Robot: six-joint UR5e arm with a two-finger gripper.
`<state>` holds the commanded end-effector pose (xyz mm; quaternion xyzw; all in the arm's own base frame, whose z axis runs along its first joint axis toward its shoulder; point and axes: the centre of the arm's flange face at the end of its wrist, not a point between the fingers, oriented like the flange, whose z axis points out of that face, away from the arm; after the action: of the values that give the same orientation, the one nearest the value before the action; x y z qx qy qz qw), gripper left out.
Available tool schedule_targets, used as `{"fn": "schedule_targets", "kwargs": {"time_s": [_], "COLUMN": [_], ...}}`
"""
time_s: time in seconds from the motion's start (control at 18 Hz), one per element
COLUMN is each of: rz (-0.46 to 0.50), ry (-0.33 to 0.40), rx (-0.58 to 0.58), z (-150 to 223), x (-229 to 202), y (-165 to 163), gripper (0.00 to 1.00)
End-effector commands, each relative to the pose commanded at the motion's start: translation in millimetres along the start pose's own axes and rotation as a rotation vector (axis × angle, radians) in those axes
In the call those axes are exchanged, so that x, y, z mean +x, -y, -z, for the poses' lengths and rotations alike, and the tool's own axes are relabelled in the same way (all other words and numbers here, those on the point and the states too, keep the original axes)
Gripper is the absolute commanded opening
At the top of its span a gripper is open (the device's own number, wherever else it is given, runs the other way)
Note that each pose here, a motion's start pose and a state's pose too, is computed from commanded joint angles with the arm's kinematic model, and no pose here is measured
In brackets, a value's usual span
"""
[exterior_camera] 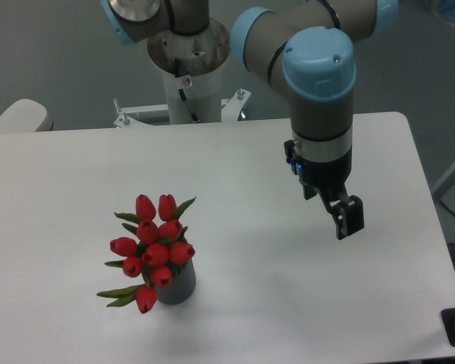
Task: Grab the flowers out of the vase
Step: 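Move the open gripper toward the red tulips in the grey vase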
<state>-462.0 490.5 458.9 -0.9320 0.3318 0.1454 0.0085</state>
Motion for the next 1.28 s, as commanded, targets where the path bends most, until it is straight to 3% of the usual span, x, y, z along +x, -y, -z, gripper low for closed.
{"fn": "schedule_targets", "kwargs": {"time_s": [0.61,0.94,1.28], "rz": [-0.014,0.122,0.285], "ry": [-0.020,-0.043,-0.147], "rx": [0.055,0.294,0.487], "z": [-10.4,-9.7,-35.0], "x": [8.2,18.4,44.3], "y": [21.2,29.1,40.3], "gripper": [1.00,1.00,1.00]}}
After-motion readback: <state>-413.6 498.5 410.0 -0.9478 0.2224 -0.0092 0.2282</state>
